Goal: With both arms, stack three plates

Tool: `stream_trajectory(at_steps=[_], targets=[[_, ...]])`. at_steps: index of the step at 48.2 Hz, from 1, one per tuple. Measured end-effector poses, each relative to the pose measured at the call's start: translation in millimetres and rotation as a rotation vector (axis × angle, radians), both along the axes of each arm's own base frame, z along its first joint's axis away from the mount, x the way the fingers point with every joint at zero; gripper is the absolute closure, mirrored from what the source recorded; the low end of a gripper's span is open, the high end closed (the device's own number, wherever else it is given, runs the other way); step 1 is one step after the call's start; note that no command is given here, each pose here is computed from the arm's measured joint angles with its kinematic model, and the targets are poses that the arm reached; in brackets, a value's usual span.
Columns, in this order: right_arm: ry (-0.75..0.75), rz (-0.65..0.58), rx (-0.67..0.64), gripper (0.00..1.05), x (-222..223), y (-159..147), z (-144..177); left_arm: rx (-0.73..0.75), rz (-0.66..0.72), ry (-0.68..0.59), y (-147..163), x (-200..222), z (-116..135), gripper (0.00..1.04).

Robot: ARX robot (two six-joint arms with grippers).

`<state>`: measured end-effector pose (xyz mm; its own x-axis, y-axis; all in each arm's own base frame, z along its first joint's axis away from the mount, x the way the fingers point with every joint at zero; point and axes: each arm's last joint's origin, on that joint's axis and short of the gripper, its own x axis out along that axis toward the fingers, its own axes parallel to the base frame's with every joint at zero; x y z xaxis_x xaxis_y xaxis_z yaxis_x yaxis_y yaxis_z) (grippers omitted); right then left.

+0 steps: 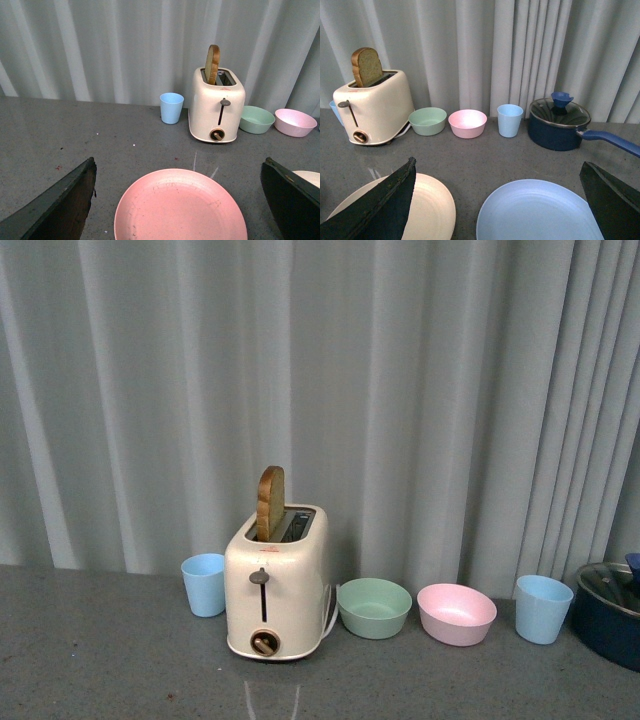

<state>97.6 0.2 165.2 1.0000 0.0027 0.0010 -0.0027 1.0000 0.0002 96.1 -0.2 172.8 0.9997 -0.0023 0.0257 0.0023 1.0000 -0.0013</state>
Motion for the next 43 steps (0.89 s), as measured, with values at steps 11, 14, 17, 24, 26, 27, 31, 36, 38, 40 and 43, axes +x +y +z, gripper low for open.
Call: stream_trajectory(at_steps=[11, 14, 17, 24, 26, 27, 31, 36, 38, 40, 43], targets=[[0.000, 0.000, 0.000, 0.07, 0.0, 0.0, 0.0, 0.000, 0.000, 0.000, 0.0, 0.0, 0.0, 0.07], [0.000, 0.000, 0.000, 0.07, 0.0, 0.0, 0.0, 0.000, 0.000, 0.000, 0.0, 0.0, 0.0, 0.07], [0.000, 0.000, 0.000, 0.07, 0.0, 0.0, 0.0, 0.000, 0.000, 0.000, 0.0, 0.0, 0.0, 0.07], [0.000, 0.000, 0.000, 0.07, 0.0, 0.0, 0.0, 0.027, -0.064, 0.125, 0.0, 0.7, -1.6, 0.07], [0.000, -0.001, 0.000, 0.07, 0.0, 0.0, 0.0, 0.043, -0.156, 0.354, -0.5, 1.8, -0.6, 0.07], [0.000, 0.001, 0.000, 0.07, 0.0, 0.0, 0.0, 0.041, -0.199, 0.428, -1.4, 2.4, 1.3, 0.07], [-0.001, 0.000, 0.000, 0.07, 0.0, 0.0, 0.1, 0.036, -0.270, 0.581, -2.8, 10.1, 9.2, 0.07], [0.000, 0.000, 0.000, 0.07, 0.0, -0.1, 0.0, 0.080, -0.295, 0.551, -3.5, 29.5, 28.8, 0.07], [-0.001, 0.000, 0.000, 0.07, 0.0, -0.1, 0.1, 0.089, -0.314, 0.537, -3.9, 37.4, 35.9, 0.07], [-0.001, 0.000, 0.000, 0.07, 0.0, -0.1, 0.1, 0.102, -0.322, 0.529, -3.7, 49.9, 44.0, 0.07], [-0.001, 0.001, 0.000, 0.07, 0.0, 0.0, 0.1, 0.137, -0.328, 0.546, -2.8, 72.3, 50.3, 0.07]])
